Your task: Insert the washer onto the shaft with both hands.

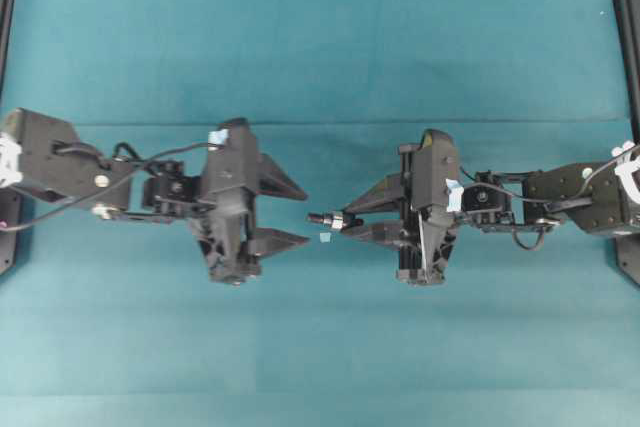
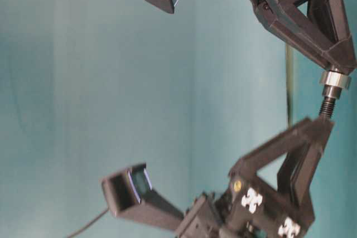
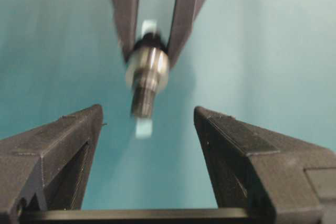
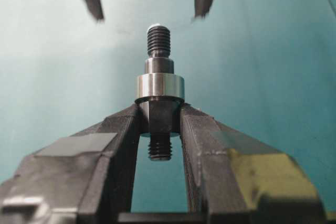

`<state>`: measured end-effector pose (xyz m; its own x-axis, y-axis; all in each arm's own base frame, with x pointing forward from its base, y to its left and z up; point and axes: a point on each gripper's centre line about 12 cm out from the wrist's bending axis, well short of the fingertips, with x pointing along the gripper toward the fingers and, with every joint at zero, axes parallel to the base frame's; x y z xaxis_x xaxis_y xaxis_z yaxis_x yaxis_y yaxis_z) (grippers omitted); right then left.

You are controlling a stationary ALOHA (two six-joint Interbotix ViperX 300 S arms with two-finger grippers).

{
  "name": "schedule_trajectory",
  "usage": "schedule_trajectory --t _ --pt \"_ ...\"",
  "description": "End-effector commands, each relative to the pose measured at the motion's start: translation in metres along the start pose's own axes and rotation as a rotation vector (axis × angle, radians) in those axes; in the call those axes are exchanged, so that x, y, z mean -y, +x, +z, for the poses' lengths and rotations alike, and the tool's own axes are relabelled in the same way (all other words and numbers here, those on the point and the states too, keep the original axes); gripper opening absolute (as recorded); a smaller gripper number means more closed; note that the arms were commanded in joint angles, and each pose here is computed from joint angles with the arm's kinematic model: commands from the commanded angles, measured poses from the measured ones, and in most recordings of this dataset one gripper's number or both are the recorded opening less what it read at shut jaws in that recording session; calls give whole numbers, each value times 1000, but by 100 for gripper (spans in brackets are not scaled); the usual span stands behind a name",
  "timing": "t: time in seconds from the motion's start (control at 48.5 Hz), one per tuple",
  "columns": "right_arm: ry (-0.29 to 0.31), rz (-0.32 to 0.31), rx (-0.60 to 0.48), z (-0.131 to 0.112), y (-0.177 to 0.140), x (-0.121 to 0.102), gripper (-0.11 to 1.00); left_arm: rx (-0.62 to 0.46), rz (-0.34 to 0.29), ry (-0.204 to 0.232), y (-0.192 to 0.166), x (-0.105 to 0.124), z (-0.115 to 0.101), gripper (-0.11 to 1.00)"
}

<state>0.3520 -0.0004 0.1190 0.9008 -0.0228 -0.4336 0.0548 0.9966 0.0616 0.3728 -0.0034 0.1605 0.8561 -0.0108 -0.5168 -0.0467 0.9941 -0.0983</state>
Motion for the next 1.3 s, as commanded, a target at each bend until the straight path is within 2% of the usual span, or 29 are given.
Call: schedule_trajectory --t 0.0,0.351,1.279 --pt "8 4 26 8 0 -2 0 38 -6 2 -10 2 11 78" --pt "8 4 26 8 0 -2 0 35 -7 2 -22 2 7 78" --pt "9 3 24 8 0 -1 0 29 -6 0 -25 2 4 78"
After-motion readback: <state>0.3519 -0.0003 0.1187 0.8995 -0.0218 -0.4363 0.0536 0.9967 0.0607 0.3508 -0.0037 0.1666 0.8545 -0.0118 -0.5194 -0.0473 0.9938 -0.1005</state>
